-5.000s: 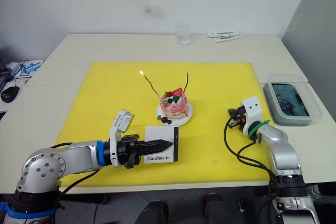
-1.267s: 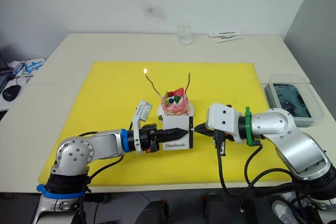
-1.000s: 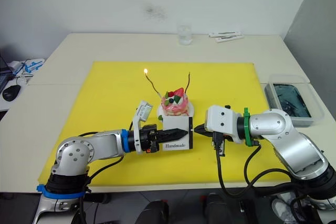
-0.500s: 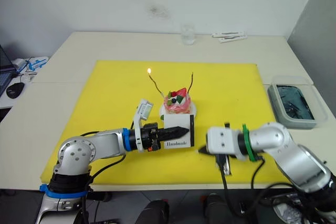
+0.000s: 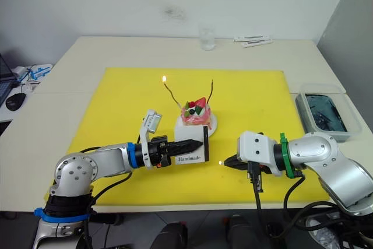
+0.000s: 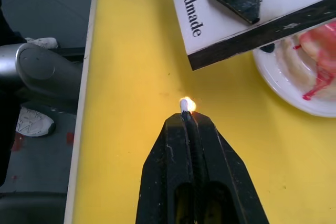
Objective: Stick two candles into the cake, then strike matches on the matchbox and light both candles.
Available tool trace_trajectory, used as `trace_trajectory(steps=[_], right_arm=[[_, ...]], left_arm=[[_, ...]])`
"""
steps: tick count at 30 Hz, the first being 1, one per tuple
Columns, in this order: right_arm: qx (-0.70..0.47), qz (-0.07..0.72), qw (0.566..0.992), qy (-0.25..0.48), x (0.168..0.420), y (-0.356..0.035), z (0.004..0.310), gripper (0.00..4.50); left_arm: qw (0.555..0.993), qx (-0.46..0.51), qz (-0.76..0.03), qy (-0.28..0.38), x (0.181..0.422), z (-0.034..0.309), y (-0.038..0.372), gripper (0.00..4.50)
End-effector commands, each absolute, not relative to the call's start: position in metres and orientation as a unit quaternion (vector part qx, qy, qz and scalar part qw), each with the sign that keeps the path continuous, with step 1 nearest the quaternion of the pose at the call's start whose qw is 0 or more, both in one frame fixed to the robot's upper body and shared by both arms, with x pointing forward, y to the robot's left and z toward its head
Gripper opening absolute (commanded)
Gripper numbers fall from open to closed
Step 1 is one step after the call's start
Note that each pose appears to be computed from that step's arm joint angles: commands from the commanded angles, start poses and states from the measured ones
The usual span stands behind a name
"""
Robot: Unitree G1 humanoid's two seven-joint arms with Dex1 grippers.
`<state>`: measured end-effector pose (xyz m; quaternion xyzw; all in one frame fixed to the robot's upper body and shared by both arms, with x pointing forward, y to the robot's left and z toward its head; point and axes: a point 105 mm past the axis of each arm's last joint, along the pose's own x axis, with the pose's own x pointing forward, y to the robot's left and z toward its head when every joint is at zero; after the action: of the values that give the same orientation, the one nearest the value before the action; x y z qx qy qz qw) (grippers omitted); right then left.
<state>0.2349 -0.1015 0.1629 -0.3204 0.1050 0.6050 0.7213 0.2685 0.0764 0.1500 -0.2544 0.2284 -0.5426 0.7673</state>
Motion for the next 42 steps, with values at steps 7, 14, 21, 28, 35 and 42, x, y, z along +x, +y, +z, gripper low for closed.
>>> trace_trajectory(steps=[7, 14, 21, 28, 35, 42], right_arm=[[-0.313, 0.574, 0.754, 0.06, 0.251, -0.101, 0.194, 0.02], [-0.296, 0.537, 0.789, 0.028, 0.272, -0.099, 0.227, 0.02], [-0.286, 0.486, 0.826, -0.014, 0.302, -0.092, 0.252, 0.02], [-0.285, 0.462, 0.839, -0.042, 0.319, -0.091, 0.265, 0.02], [-0.286, 0.458, 0.84, -0.057, 0.33, -0.082, 0.27, 0.02], [-0.284, 0.464, 0.837, -0.06, 0.331, -0.076, 0.265, 0.02]], left_arm=[[0.779, -0.213, -0.546, 0.223, 0.26, 0.149, 0.086, 0.0], [0.787, -0.183, -0.535, 0.249, 0.249, 0.131, 0.102, 0.0], [0.783, -0.182, -0.543, 0.243, 0.247, 0.13, 0.096, 0.0], [0.783, -0.183, -0.544, 0.239, 0.247, 0.13, 0.094, 0.0], [0.782, -0.185, -0.546, 0.236, 0.247, 0.131, 0.093, 0.0], [0.781, -0.186, -0.547, 0.236, 0.247, 0.132, 0.092, 0.0]])
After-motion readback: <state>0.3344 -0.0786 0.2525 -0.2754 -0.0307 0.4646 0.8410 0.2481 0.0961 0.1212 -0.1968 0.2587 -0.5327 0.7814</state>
